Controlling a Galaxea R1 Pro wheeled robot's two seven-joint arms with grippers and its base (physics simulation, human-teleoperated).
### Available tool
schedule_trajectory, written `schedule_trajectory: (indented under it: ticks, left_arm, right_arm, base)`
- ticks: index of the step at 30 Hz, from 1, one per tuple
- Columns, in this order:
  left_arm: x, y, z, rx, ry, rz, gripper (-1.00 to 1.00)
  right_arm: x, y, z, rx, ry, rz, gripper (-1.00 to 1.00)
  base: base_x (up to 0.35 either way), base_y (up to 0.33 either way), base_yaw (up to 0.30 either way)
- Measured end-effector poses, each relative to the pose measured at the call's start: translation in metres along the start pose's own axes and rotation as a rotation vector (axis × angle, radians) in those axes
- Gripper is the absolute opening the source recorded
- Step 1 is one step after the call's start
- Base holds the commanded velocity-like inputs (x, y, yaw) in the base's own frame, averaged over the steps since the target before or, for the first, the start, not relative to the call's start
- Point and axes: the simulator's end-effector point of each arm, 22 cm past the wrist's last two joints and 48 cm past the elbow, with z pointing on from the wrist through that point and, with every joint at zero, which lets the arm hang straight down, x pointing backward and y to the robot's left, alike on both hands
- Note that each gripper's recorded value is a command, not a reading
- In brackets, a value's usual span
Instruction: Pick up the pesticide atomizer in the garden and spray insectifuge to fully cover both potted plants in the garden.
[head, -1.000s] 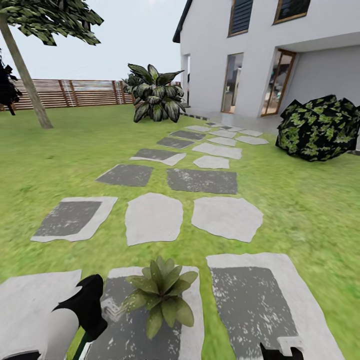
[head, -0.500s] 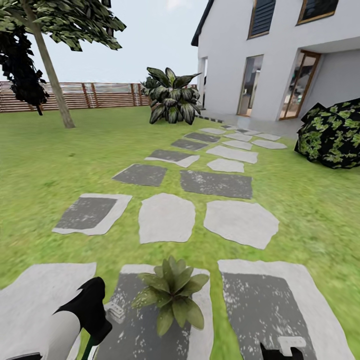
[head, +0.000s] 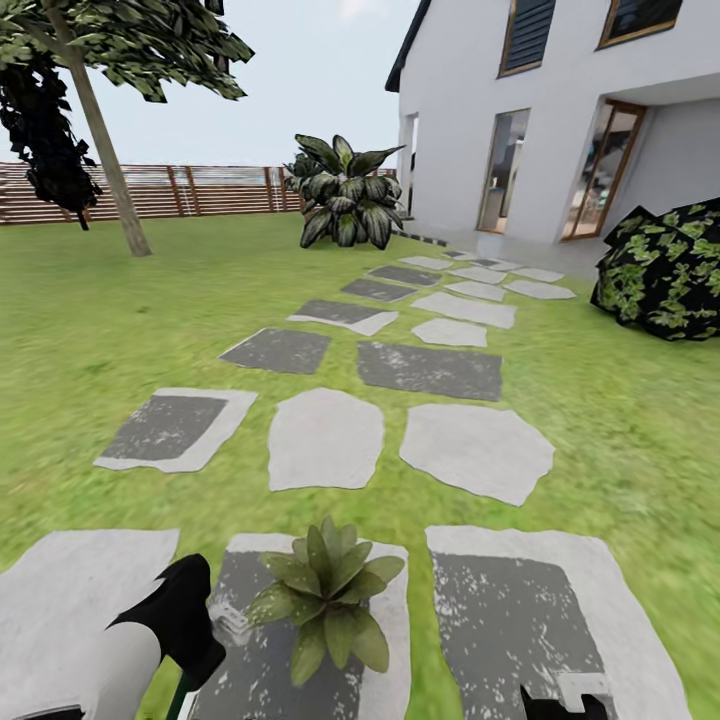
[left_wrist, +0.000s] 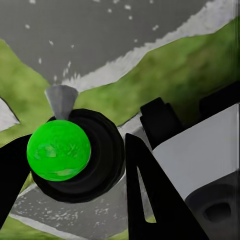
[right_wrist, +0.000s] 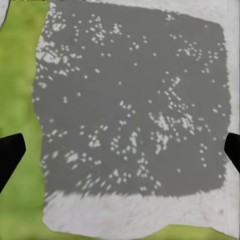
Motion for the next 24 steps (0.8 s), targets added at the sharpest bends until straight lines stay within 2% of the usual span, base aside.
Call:
schedule_trajectory:
  ticks: [7, 10, 24]
  left_arm:
    - [-0.0061, -0.0045, -0.0017, 0.022, -0.027, -0.012, -1.00]
    - [-0.0069, -0.0042, -0.0021, 0.022, -0.029, -0.012, -1.00]
    - [-0.0076, -0.0013, -0.0037, 0.012, -0.033, -0.012, -1.00]
  right_arm:
    - [0.0000, 0.0000, 0.0000, 0.000, 0.000, 0.000, 1.00]
    - [0.0000, 0.0000, 0.0000, 0.000, 0.000, 0.000, 1.00]
    - [-0.0001, -0.0001, -0.0001, 0.000, 0.000, 0.000, 1.00]
  base:
    - [-0.001, -0.002, 0.250]
    - [0.000, -0.039, 0.084]
    - [0.013, -0.254, 0.026]
